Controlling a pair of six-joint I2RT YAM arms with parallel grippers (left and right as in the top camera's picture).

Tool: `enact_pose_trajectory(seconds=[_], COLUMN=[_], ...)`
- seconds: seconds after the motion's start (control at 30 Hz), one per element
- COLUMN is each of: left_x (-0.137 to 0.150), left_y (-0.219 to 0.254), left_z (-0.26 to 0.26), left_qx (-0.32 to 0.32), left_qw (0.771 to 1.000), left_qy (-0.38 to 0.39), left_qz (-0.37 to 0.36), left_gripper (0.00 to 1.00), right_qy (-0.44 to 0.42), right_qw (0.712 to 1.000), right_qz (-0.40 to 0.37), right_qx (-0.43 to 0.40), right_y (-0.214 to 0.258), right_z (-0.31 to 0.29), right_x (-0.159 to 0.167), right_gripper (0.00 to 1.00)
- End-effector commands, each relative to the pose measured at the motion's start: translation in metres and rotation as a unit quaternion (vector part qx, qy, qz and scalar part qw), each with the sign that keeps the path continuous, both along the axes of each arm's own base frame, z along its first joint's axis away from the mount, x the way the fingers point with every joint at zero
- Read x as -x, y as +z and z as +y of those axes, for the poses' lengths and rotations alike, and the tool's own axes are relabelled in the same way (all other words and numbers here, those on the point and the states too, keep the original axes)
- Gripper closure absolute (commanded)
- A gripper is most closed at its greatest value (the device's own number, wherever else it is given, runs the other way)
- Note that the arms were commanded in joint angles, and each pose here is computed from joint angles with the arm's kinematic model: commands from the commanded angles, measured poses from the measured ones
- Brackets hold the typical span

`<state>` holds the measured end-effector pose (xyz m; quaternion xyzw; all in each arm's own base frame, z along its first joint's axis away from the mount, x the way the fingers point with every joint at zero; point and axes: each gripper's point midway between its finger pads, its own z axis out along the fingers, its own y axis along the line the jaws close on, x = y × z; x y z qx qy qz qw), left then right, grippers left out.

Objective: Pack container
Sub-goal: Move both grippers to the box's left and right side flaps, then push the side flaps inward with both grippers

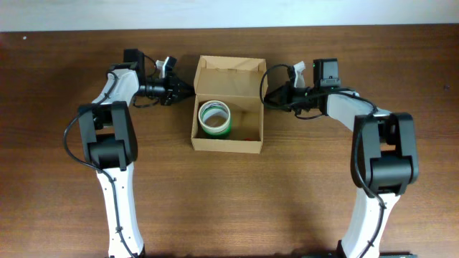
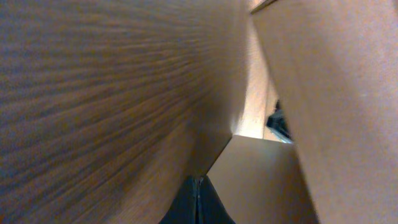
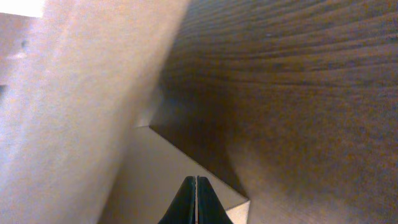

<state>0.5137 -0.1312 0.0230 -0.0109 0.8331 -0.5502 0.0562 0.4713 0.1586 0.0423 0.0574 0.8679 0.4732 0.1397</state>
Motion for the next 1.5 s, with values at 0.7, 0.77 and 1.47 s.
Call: enact_pose_trajectory(seconds=[0.7, 0.77, 1.47], left_x=[-0.010, -0.011, -0.016], left_y=[0.029, 0.038, 0.084], left_z=[-0.017, -0.018, -0.015], left_qx=[0.110, 0.134, 0.152], left_qw=[0.994, 0.991, 0.987], left_qy=[-0.010, -0.016, -0.023], left_qz=[-0.011, -0.018, -0.056], left_gripper=[0.99, 0.99, 0.98], right_qy=[0.061, 0.061, 0.076], right_qw=[0.989, 0.988, 0.983], right_qz=[-0.083, -0.085, -0.070], right_qx=[-0.108, -0.112, -0.153], right_y=[0.025, 0.027, 0.065], right_z=[0.024, 0.024, 0.033], right_x=[-0.014, -0.014, -0.020], right_gripper=[0.96, 0.96, 0.96])
